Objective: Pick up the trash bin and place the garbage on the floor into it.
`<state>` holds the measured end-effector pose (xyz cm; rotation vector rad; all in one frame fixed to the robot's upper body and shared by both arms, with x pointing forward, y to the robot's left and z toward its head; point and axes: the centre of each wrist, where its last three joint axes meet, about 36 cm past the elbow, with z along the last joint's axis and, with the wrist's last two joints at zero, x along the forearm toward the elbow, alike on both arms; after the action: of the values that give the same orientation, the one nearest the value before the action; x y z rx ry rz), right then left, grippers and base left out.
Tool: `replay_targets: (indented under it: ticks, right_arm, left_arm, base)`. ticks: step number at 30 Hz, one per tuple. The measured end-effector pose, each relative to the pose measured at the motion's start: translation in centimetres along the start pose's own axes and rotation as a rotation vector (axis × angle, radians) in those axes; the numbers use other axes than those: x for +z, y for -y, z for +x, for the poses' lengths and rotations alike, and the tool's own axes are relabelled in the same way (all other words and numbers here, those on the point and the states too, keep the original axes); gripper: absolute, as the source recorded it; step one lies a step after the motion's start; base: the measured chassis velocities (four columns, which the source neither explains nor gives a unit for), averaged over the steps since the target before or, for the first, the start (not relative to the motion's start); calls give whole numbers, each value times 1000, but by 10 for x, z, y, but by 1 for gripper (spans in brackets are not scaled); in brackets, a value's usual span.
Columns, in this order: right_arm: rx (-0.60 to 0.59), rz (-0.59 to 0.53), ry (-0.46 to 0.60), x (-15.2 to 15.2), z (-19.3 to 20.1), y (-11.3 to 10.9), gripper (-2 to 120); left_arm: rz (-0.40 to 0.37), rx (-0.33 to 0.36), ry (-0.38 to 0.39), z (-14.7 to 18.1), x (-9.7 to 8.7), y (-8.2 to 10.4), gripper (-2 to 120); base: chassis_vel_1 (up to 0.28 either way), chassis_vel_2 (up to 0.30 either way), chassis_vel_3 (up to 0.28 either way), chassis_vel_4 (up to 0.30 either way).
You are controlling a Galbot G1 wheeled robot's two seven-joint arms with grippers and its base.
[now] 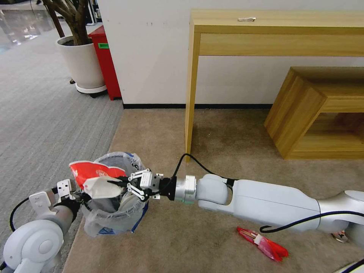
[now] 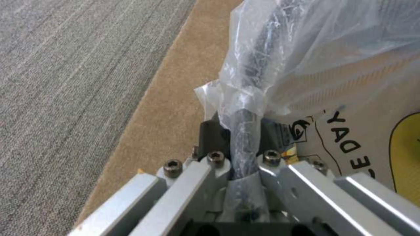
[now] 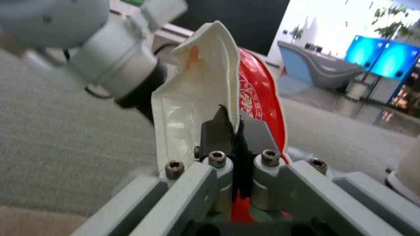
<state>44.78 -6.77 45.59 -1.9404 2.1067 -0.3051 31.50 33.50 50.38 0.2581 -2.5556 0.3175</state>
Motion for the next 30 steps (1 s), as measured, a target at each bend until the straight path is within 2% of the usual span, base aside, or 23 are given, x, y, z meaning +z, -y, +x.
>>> replay_targets:
  ticks: [6,15,30]
  right_arm:
    - [-6,-15,-53,14,1,-7,0]
    - [2,-8,-82,29,2,-4,0]
    - [19,-16,-127,35,-3,3,0]
  left_arm:
    - [2,10,9,4,-1,3,0]
    - [-3,34,19,15,-2,10,0]
    - [-16,51,24,24,1,16,0]
  base:
    - [0,0,0,0]
    - [0,0,0,0]
    - [0,0,0,0]
